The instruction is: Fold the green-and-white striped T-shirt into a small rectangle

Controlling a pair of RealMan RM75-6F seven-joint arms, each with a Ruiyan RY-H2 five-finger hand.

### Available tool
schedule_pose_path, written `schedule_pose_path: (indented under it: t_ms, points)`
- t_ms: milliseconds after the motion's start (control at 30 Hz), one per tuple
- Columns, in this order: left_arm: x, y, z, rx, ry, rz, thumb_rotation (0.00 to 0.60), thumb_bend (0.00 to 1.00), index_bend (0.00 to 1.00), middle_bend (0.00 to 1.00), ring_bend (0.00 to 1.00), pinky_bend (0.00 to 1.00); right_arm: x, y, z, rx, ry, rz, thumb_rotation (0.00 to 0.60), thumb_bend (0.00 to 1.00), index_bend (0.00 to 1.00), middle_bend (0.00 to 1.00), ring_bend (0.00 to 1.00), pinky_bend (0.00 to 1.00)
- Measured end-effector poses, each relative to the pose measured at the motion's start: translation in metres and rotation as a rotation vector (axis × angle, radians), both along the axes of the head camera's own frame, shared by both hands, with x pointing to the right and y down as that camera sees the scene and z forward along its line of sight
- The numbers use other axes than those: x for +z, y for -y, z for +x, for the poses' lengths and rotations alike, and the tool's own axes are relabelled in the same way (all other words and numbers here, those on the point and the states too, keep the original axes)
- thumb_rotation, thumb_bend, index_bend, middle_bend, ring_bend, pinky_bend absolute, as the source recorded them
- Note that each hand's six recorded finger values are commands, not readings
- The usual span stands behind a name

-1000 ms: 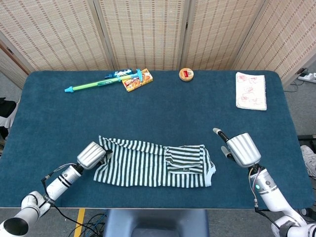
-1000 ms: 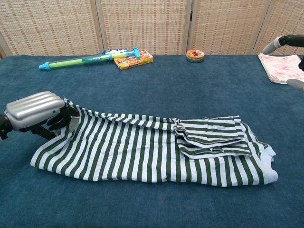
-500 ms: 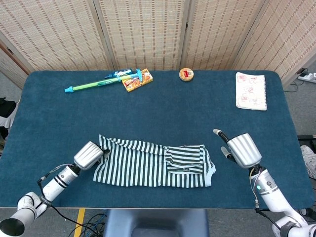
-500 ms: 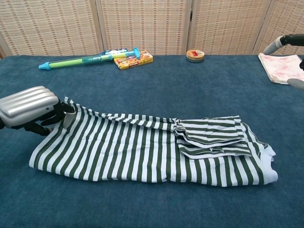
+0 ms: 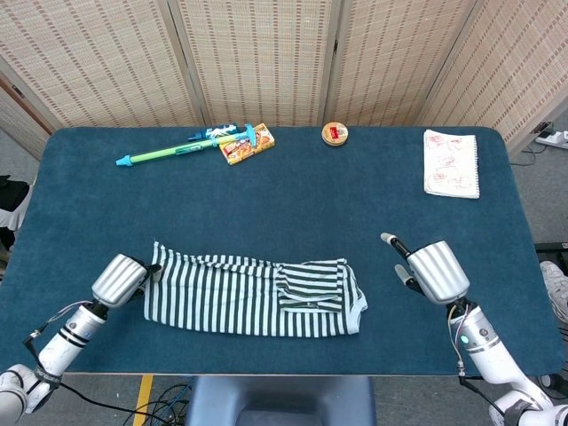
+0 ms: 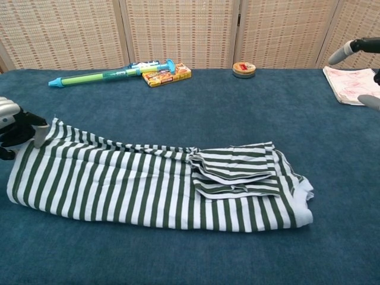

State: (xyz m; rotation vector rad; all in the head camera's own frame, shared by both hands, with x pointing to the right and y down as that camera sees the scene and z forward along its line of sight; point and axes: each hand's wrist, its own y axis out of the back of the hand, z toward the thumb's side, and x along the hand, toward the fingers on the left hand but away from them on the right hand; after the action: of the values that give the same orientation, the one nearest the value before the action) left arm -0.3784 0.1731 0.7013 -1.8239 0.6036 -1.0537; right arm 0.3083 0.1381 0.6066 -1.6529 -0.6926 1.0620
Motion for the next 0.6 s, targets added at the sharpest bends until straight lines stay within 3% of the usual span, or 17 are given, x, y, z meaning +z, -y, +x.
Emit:
schedule_pose_path:
  t_ms: [333, 600]
  points:
    - [-0.007, -0.002, -0.05, -0.101, 0.123, -0.032, 0.6, 0.72, 0.69, 0.9, 0.81, 0.88, -0.004, 0.0, -0.004, -0.006, 0.023, 0.011, 0.6, 0.4, 0.22, 0.97, 0.97, 1.0]
    - [-0.013, -0.002, -0.042, -0.143, 0.13, -0.092, 0.6, 0.72, 0.67, 0.88, 0.8, 0.88, -0.009, -0.001, -0.001, 0.003, 0.038, 0.025, 0.6, 0.4, 0.22, 0.97, 0.97, 1.0]
